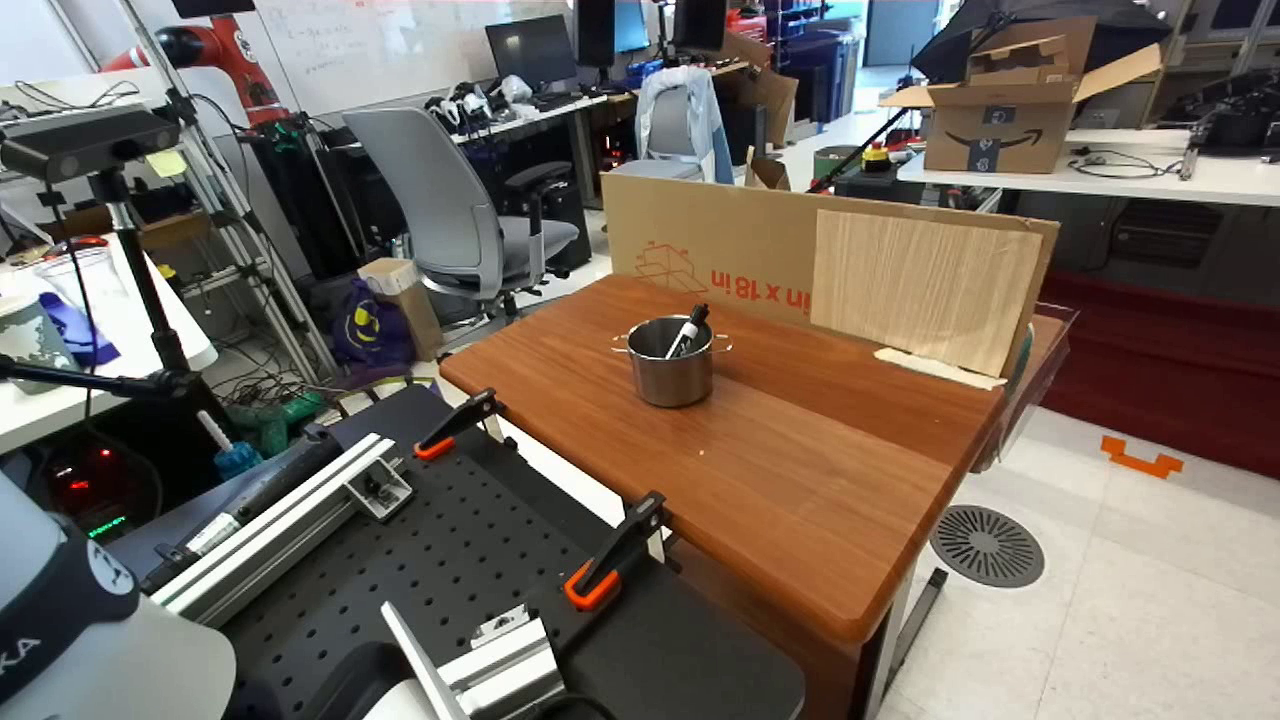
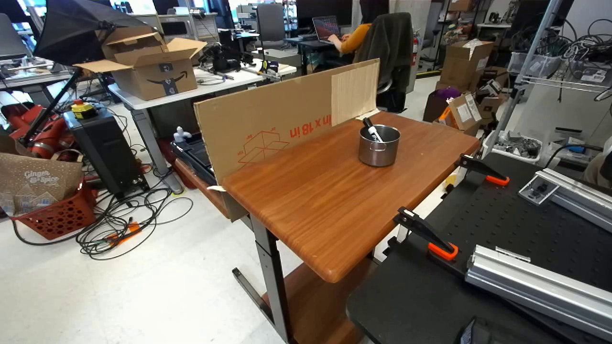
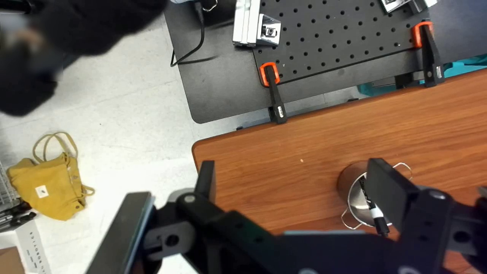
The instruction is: Move marker from the silver bowl to the table
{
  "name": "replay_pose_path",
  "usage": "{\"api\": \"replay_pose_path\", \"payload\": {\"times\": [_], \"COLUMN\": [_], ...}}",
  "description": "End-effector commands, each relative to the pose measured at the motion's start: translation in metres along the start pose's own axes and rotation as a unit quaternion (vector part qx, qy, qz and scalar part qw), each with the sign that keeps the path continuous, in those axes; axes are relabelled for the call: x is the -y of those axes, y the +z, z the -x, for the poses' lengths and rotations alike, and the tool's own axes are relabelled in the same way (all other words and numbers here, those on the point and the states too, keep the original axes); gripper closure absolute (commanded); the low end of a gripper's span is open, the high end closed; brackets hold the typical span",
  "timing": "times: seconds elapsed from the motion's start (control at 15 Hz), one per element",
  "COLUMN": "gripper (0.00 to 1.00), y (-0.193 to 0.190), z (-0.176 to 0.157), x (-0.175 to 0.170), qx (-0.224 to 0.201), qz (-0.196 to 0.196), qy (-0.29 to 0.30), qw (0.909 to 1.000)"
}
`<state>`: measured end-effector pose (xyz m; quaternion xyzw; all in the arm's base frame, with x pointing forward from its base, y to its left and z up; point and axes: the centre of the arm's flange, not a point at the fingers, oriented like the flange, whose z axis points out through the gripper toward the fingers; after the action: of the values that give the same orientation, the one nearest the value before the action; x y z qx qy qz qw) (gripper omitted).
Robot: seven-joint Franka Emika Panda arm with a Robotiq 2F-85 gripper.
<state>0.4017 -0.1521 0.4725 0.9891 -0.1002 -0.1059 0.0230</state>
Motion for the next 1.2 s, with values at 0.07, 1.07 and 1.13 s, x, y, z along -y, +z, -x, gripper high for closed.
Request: {"api": "replay_pose_path", "payload": {"times": [0.07, 1.07, 1.13], "gripper": [0.00, 0.00, 0.00], "y": [0.001, 0.068, 0.075], "z": [-0.008, -0.080, -0.085], "x": [0.003, 0.089, 0.095], "qx": [0.007, -0.054, -0.067], "qz": [-0.001, 0.003, 0.010], "qy": [-0.002, 0.004, -0.002], "qw": [1.0000, 0.9985, 0.9977]}}
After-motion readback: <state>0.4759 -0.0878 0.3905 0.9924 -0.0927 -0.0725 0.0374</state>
